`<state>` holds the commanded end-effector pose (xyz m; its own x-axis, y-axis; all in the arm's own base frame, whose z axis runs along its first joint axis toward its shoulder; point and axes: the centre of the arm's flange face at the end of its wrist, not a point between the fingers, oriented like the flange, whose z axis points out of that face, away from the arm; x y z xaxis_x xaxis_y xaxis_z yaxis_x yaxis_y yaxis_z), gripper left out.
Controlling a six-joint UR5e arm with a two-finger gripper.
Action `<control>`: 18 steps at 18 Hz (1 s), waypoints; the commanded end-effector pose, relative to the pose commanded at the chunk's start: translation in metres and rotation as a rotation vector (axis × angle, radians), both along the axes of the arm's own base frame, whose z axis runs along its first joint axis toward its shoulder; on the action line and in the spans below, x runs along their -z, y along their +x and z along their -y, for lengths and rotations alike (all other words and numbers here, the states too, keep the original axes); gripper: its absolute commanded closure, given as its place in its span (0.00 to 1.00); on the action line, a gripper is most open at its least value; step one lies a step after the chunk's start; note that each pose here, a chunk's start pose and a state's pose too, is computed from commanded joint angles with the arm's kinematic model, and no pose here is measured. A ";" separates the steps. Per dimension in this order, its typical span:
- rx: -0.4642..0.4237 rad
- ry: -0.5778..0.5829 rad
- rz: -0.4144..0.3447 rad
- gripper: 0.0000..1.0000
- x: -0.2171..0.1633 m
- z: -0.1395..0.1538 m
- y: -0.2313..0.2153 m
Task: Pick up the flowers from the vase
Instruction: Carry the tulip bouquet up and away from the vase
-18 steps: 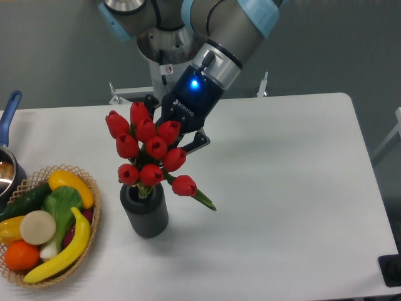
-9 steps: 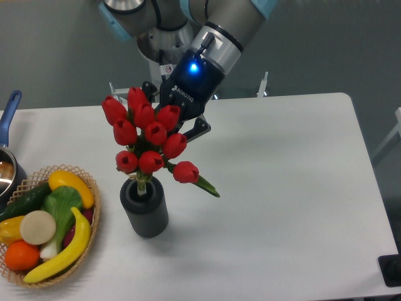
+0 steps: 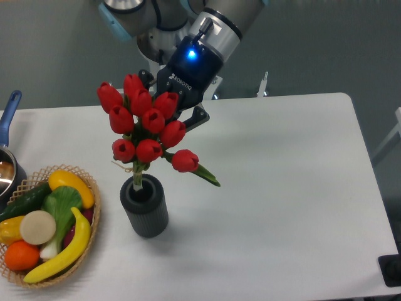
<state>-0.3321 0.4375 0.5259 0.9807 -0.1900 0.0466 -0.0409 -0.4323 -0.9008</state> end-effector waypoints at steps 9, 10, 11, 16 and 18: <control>-0.158 0.030 0.007 0.65 0.000 0.066 -0.074; -0.170 0.036 0.013 0.65 0.001 0.072 -0.081; -0.181 0.045 0.015 0.65 0.002 0.080 -0.088; -0.214 0.047 0.018 0.65 0.015 0.098 -0.114; -0.217 0.043 0.018 0.65 0.023 0.101 -0.122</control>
<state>-0.4544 0.3367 0.5024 0.9979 0.0235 0.0610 0.0653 -0.3903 -0.9184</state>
